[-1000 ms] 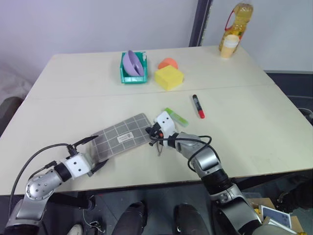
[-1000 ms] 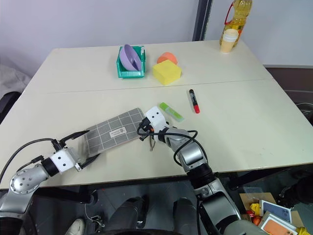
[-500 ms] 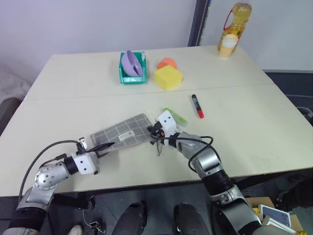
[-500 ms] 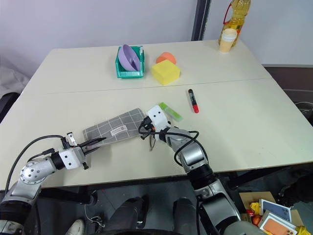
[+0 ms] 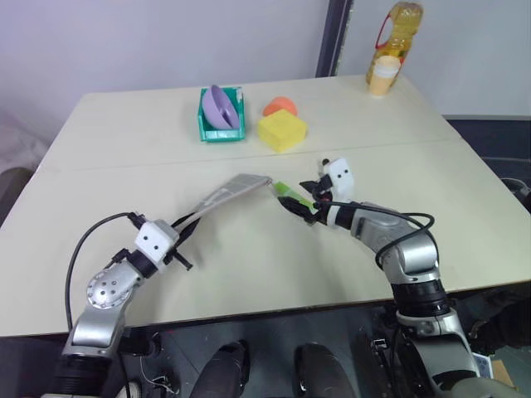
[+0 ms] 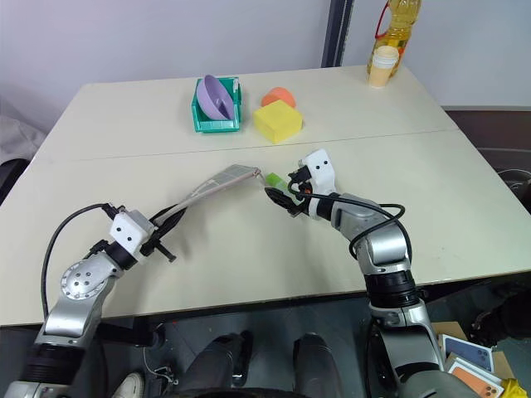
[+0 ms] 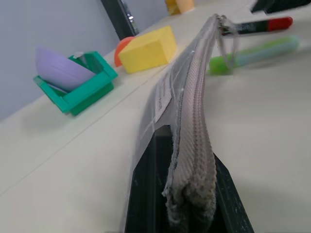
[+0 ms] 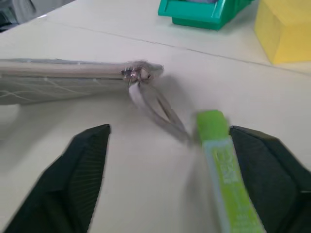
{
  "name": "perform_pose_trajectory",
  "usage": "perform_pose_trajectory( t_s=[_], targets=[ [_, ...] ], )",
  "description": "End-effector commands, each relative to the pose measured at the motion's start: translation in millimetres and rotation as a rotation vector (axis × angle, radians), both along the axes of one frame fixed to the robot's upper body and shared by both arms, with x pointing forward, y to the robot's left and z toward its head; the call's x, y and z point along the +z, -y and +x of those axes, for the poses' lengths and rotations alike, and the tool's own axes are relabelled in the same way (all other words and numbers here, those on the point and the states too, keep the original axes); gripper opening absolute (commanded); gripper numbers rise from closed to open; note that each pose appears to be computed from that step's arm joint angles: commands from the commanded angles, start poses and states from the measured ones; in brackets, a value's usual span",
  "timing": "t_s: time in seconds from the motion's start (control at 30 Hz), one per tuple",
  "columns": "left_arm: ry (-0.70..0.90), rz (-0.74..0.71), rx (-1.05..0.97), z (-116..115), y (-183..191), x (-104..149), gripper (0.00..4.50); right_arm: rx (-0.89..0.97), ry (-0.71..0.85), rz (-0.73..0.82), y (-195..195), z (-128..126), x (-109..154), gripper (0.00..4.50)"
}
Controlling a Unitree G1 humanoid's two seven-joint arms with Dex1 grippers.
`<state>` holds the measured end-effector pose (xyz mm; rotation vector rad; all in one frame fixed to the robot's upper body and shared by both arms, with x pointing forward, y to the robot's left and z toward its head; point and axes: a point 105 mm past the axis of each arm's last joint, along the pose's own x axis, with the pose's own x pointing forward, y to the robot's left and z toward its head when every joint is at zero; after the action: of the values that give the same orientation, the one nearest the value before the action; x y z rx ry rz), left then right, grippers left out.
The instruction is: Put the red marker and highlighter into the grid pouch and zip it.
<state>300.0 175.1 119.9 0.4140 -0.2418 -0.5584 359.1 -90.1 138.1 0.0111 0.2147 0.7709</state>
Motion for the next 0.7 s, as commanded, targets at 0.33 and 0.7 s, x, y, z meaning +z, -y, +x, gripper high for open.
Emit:
perform_pose_trajectory(
  t_s=[0.33, 0.7],
  targets=[
    [0.043, -0.002, -0.06, -1.6, 19.5, 14.1, 0.0, -0.029, 0.037, 0.048, -19.4, 8.3, 11.5, 3.79],
    [0.052, -0.002, -0.074, -0.4, 25.7, 16.6, 0.0, 0.019, 0.07, 0.014, -33.5, 5.0, 14.0, 0.01]
  ],
)
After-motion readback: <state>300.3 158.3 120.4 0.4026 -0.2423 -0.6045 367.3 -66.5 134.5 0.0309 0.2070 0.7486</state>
